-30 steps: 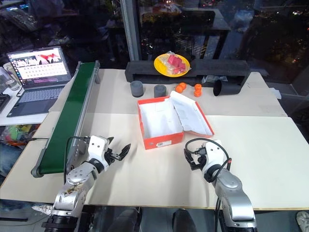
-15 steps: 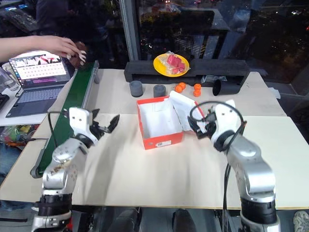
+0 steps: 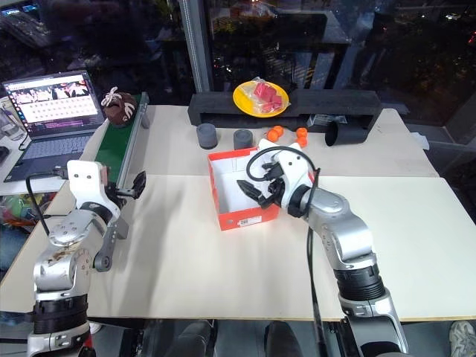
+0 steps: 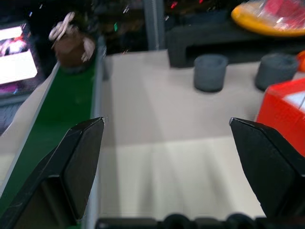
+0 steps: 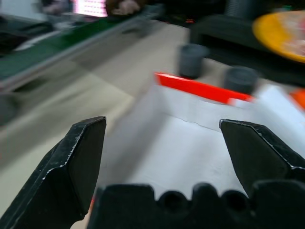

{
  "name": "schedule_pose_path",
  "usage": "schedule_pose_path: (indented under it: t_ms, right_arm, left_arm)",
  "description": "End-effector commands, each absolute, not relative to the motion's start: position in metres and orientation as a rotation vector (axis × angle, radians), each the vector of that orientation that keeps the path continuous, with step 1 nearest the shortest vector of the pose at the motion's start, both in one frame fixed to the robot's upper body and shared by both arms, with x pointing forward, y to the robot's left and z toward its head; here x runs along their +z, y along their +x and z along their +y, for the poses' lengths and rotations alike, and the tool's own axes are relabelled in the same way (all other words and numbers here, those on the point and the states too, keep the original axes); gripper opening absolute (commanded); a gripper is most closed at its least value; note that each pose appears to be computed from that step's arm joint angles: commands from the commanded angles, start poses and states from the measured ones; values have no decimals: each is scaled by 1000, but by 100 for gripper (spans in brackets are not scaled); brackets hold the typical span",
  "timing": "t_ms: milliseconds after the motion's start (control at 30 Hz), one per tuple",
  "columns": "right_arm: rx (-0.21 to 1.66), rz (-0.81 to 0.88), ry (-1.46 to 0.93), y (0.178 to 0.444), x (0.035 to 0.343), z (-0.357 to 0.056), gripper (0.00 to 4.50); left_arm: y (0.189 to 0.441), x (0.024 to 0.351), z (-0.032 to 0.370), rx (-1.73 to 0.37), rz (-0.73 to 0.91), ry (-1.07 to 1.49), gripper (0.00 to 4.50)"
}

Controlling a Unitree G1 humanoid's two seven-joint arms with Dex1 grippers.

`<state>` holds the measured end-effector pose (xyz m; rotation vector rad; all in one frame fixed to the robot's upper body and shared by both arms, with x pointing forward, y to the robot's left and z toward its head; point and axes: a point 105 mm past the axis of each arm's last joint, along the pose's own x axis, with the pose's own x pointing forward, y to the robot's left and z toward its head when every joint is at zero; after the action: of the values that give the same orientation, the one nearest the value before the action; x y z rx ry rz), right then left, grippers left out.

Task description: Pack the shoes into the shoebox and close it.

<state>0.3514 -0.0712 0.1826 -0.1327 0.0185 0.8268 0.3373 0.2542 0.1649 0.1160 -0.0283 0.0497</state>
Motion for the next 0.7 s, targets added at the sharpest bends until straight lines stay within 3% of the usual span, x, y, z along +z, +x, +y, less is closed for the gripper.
schedule_pose_path:
  t_ms: [33, 167, 400, 700]
  right_arm:
    - [940, -56, -150, 345, 197, -52, 448]
    - [974, -55, -162, 347, 196, -45, 448]
    - [1018, -102, -114, 348, 208, -35, 448]
    - [1015, -117, -107, 343, 212, -36, 448]
  left_arm:
    - [320, 176, 277, 131, -66, 146, 450]
    - [309, 171, 314, 213, -38, 152, 450]
    - [306, 160, 344, 225, -27, 92, 450]
    - [331, 154, 365, 220, -24, 65, 450]
